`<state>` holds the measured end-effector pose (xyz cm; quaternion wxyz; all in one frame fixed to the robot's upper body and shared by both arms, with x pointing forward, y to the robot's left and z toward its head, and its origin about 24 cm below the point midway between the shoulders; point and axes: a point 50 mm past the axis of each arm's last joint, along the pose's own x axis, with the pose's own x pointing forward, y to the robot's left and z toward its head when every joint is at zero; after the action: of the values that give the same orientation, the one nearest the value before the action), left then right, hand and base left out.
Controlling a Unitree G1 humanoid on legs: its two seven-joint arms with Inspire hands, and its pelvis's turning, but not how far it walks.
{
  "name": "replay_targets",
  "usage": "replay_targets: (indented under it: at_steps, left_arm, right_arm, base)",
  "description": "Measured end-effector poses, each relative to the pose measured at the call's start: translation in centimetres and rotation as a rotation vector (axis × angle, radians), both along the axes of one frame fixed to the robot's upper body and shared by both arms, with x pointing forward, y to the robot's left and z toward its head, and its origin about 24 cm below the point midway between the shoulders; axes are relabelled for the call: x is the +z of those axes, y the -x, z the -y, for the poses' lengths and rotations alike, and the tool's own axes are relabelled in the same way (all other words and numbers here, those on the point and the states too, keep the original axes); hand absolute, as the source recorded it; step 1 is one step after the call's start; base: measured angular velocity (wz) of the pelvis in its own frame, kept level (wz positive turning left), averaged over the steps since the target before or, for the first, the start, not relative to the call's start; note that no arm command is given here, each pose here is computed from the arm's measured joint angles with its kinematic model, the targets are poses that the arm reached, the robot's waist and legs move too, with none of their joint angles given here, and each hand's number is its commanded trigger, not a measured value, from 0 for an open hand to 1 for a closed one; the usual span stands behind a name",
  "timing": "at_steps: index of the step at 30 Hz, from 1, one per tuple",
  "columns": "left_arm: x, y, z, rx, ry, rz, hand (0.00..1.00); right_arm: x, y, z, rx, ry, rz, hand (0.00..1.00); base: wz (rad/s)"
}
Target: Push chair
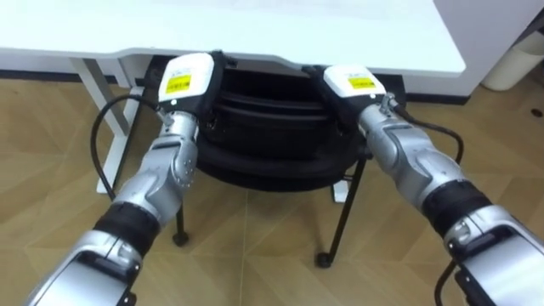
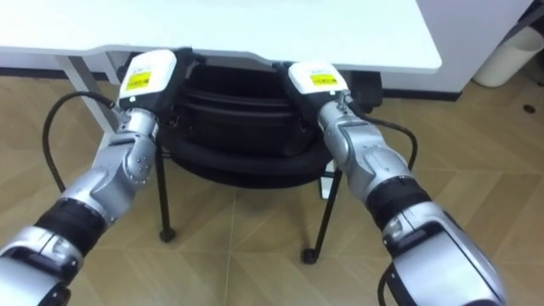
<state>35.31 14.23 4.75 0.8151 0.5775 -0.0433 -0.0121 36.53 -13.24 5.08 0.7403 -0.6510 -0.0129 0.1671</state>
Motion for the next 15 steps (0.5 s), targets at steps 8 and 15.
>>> replay_targets:
  at_steps: [8,15]
  left_arm:
    - [-0.1,-0.1,0.7,0.001,0.047,-0.057,0.00]
    - [-0.2,0.4,1.1,-0.027,0.049,-0.130,0.00]
  right_arm:
    - [-0.5,0.1,0.3,-0.014,0.024,-0.095,0.00]
    - [-0.9,0.3,0.3,-0.013,0.033,-0.139,0.00]
  base:
    - [0.01]
    - [-0.01]
